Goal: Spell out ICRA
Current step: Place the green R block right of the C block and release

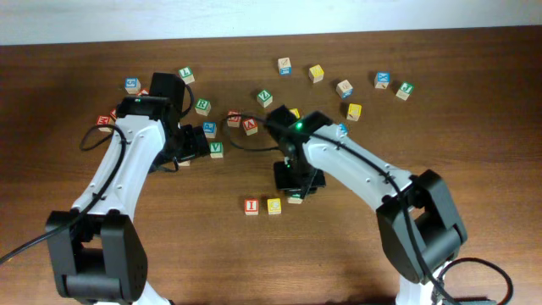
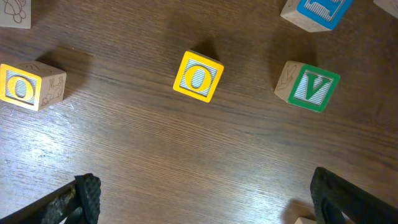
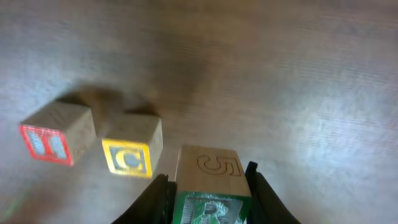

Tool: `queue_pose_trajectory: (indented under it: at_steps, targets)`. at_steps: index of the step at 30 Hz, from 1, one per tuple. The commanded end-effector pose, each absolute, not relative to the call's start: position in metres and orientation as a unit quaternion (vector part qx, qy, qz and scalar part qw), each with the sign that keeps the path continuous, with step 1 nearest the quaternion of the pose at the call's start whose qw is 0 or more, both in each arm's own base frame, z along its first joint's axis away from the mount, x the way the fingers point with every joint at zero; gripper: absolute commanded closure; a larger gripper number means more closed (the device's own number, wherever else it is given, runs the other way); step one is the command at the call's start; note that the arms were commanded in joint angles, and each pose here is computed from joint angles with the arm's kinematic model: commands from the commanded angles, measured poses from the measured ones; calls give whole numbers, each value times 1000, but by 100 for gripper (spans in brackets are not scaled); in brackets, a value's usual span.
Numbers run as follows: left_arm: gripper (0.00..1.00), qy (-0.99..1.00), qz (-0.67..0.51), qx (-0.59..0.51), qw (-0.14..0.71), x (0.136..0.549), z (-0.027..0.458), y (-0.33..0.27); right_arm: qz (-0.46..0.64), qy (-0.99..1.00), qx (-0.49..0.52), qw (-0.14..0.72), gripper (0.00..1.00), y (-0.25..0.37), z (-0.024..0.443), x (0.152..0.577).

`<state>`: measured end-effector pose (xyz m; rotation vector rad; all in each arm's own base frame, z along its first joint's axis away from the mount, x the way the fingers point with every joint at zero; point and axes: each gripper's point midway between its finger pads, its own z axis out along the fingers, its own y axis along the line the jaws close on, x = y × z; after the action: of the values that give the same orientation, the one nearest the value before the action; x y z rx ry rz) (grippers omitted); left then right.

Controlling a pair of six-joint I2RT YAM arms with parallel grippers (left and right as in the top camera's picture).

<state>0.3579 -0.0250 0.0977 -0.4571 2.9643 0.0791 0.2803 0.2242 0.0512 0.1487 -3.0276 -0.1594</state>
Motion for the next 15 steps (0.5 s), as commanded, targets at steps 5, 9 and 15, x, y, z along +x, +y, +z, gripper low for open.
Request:
queue_pose_trajectory:
  at_steps: [5, 9, 15]
  targets:
    - [1, 984, 34, -159, 69, 359, 96, -21, 17, -997, 70, 22, 74, 213, 33, 278]
    - [1, 984, 34, -159, 69, 359, 96, -21, -28, -996, 68, 52, 75, 226, 25, 264]
    - [1, 984, 34, -159, 69, 359, 96, -21, -9, -997, 68, 47, 73, 218, 21, 264]
